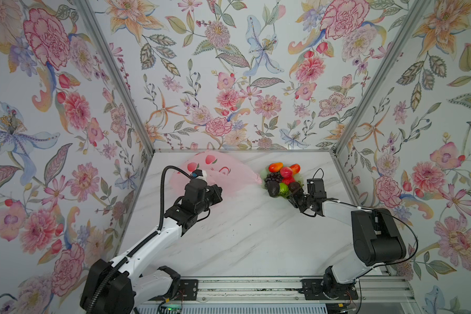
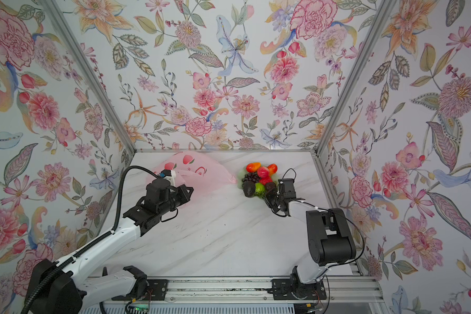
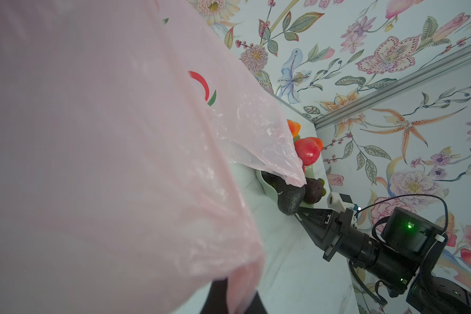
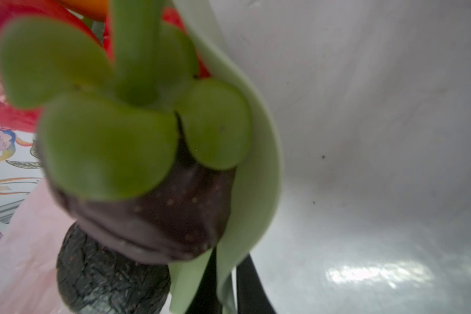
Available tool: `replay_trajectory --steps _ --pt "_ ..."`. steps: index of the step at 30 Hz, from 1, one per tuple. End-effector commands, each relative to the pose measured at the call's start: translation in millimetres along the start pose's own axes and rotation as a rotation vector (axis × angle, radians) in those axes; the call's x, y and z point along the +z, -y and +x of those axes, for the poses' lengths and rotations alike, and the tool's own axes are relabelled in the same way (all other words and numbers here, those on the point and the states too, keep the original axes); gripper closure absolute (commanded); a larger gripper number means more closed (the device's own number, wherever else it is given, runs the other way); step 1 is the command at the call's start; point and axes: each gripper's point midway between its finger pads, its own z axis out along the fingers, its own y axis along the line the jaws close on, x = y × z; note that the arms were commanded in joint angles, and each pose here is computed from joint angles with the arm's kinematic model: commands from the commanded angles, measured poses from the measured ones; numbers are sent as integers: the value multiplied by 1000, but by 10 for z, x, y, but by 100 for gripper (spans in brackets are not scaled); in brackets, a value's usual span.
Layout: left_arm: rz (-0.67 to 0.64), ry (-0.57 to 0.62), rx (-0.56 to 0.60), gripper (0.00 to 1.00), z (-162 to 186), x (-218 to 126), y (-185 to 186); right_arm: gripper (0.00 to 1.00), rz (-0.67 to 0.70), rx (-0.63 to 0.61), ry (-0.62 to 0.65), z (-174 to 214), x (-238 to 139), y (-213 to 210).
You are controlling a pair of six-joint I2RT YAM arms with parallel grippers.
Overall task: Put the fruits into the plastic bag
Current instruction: 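Grasp the green plate rim with the right gripper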
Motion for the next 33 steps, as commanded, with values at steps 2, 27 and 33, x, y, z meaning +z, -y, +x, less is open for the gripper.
replay_trajectory --steps 2,27,33 --pt "10 34 20 100 -120 -90 119 97 -2 1 4 -25 51 -51" --pt "29 51 25 100 -145 -144 149 100 0 -136 -98 575 -326 -48" --pt "36 57 27 100 -157 -163 167 100 -1 -164 -143 911 -443 66"
